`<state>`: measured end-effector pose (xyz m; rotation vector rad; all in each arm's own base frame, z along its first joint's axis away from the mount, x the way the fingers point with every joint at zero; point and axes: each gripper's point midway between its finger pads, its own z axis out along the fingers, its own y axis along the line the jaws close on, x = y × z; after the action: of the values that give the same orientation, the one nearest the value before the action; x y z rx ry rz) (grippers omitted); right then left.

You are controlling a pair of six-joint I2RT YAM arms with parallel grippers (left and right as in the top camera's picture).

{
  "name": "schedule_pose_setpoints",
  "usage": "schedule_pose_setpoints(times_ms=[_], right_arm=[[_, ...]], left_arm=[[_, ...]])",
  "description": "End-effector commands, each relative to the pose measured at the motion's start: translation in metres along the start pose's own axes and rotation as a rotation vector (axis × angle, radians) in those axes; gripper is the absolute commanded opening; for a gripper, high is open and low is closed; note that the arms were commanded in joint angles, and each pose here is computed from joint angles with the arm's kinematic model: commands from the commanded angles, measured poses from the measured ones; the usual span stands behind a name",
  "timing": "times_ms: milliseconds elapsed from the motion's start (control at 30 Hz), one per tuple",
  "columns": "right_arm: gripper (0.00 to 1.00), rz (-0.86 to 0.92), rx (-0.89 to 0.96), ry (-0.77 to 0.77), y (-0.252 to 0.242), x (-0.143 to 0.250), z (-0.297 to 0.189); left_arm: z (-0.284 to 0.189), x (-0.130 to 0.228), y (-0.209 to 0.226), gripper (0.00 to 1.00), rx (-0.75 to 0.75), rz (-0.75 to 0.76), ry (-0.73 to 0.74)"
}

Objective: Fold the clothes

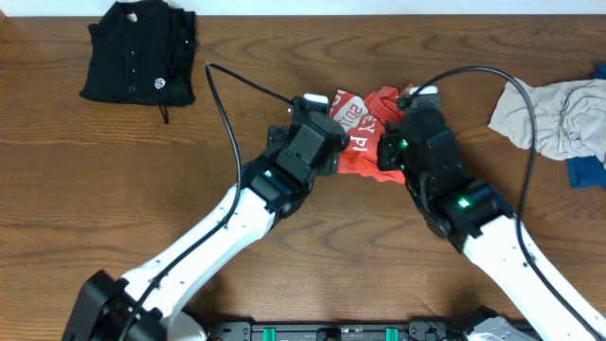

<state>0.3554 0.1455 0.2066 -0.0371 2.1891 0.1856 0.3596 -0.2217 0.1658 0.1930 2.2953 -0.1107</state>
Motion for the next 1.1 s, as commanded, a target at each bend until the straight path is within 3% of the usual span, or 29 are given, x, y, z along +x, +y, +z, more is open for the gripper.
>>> schedule_pose_setpoints(times_ms=[0,167,333,467,700,1067], right_arm=[[0.2,0.004,0.013,0.046,-0.003,0.011,0.018],[0.2,0.031,0.043,0.036,-0.016,0.007,0.033],[0.28,0.076,0.048,-0.004,-0.031,-0.008,0.036],[0.33,0.12,-0.046,0.022,-0.034,-0.009,0.038],[0.36,0.184,-0.119,0.045,-0.05,-0.012,0.039],[0.33,0.202,-0.184,0.06,-0.047,-0.012,0.037]], left_arm=[[0.027,0.007,-0.009,0.83,0.042,-0.006,0.035],[0.071,0.024,-0.019,0.83,0.074,-0.018,0.069],[0.097,0.042,-0.022,0.83,0.069,-0.001,0.099],[0.104,0.053,-0.021,0.83,0.069,0.144,0.126],[0.099,0.076,-0.017,0.83,0.103,0.545,0.206],[0.101,0.066,-0.041,0.82,0.162,0.661,0.121]])
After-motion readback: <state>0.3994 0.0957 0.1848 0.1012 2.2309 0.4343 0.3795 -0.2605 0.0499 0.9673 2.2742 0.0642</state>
